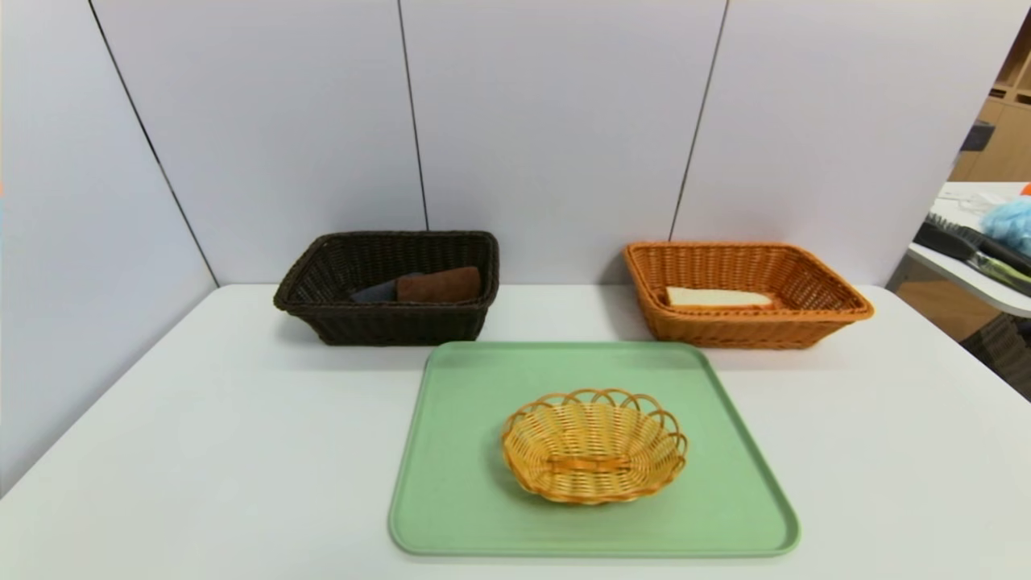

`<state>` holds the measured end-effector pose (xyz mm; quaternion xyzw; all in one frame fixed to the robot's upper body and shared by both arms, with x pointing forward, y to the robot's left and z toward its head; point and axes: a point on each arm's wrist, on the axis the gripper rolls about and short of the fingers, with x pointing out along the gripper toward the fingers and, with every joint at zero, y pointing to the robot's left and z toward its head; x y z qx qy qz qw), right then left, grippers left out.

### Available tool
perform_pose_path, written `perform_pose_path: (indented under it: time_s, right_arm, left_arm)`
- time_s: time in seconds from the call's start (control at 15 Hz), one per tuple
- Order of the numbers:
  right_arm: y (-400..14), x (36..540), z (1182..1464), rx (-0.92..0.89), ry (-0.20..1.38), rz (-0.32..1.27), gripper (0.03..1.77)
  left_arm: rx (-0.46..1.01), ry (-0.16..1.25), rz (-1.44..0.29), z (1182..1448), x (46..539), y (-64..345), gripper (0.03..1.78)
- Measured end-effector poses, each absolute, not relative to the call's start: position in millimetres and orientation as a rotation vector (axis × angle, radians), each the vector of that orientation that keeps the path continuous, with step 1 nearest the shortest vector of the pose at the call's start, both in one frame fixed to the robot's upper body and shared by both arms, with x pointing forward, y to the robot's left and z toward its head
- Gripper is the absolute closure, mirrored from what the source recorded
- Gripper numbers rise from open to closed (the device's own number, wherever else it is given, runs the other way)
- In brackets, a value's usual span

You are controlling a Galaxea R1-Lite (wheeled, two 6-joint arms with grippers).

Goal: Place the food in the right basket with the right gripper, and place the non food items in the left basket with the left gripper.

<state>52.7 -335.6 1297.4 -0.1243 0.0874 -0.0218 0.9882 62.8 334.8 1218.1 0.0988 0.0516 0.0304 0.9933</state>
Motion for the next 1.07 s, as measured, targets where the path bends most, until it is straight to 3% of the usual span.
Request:
perform_pose_path:
  time_s: [0.33, 0.67, 1.07]
  right_arm:
    - [-337.0, 53.5, 1290.9, -0.251, 0.185, 0.005, 0.10]
    - [-336.8, 44.1, 1265.8, -0.243, 0.151, 0.015, 0.10]
    - [-335.4, 44.1, 1238.9, -0.181, -0.042, 0.052, 0.10]
  left_arm:
    - [0.196, 0.099, 0.014, 1201.2, 61.6, 333.8, 0.12]
    - [0.194, 0.059, 0.017, 1193.7, 61.6, 333.8, 0.12]
    - [0.183, -0.017, 0.019, 1192.2, 65.5, 333.7, 0.12]
